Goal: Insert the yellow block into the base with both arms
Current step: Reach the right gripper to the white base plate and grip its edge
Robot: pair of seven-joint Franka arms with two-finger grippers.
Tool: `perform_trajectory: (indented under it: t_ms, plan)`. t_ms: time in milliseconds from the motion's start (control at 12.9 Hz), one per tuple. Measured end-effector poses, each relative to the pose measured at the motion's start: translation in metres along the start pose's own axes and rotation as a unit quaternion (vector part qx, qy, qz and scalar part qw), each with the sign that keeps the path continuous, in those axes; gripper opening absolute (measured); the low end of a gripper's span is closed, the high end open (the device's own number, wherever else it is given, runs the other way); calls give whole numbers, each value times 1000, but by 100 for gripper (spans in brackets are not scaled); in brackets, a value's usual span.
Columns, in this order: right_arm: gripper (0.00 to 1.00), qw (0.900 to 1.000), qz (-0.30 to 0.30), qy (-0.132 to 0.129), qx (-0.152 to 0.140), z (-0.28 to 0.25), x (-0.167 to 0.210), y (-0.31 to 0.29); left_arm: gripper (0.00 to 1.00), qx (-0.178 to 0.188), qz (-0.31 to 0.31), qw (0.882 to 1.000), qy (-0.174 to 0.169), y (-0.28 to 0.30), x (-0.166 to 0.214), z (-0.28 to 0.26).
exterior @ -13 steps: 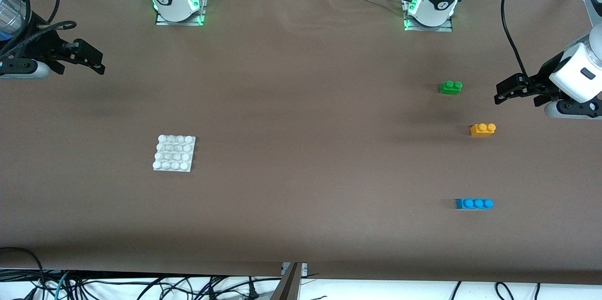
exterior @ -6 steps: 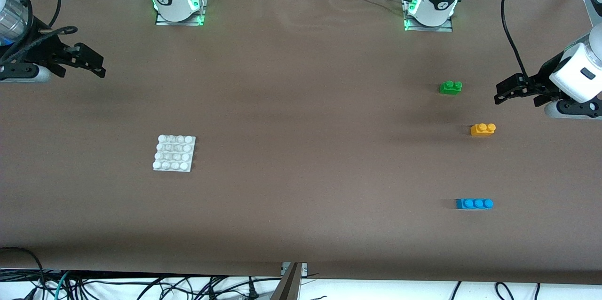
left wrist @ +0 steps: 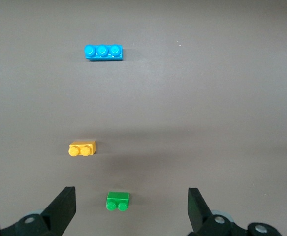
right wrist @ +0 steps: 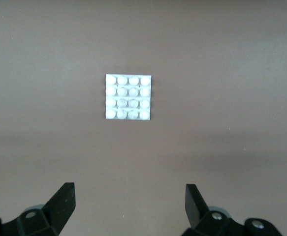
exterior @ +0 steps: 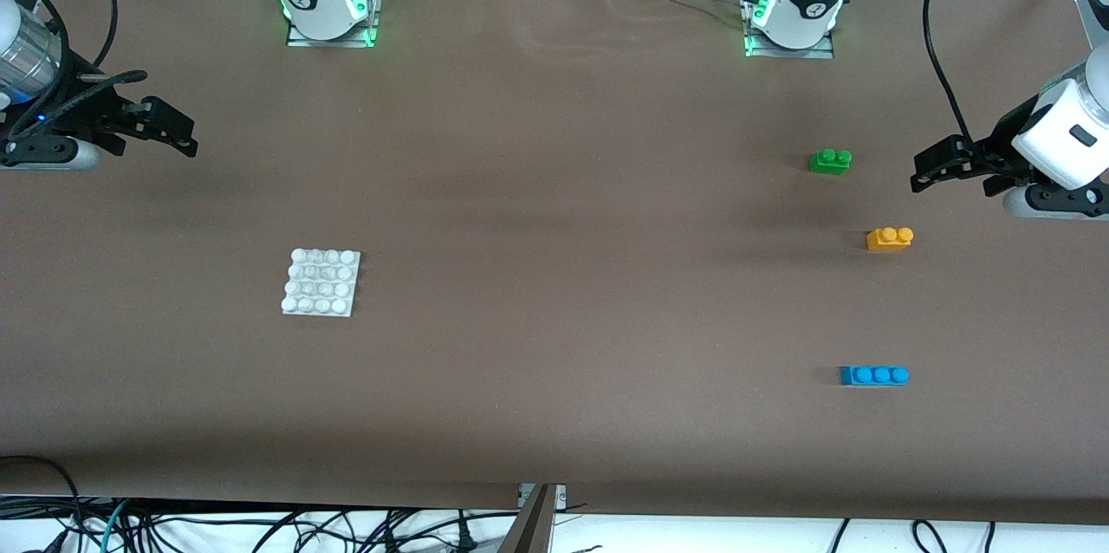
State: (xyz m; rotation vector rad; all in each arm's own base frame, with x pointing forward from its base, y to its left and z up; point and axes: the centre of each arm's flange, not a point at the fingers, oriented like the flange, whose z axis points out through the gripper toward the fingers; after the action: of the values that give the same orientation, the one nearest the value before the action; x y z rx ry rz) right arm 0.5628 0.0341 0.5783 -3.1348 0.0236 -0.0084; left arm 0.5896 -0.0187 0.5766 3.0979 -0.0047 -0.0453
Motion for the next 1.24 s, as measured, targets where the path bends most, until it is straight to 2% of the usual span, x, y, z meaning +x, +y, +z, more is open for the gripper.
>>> perform_trajectory:
  t_ms: [464,697,929,1084,1238]
  plan:
    - [99,1000,2,16,1,114,66,-1,100,0,0,1000,1,0,0,-1]
    - [99,1000,15,8,2,186,89,-7,100,0,0,1000,1,0,0,-1]
    - [99,999,25,22,4,252,100,-11,100,0,0,1000,1,0,1,-1]
    - [99,999,27,45,7,293,96,-10,100,0,0,1000,1,0,1,-1]
    - [99,998,30,55,8,325,85,-8,100,0,0,1000,1,0,1,-1]
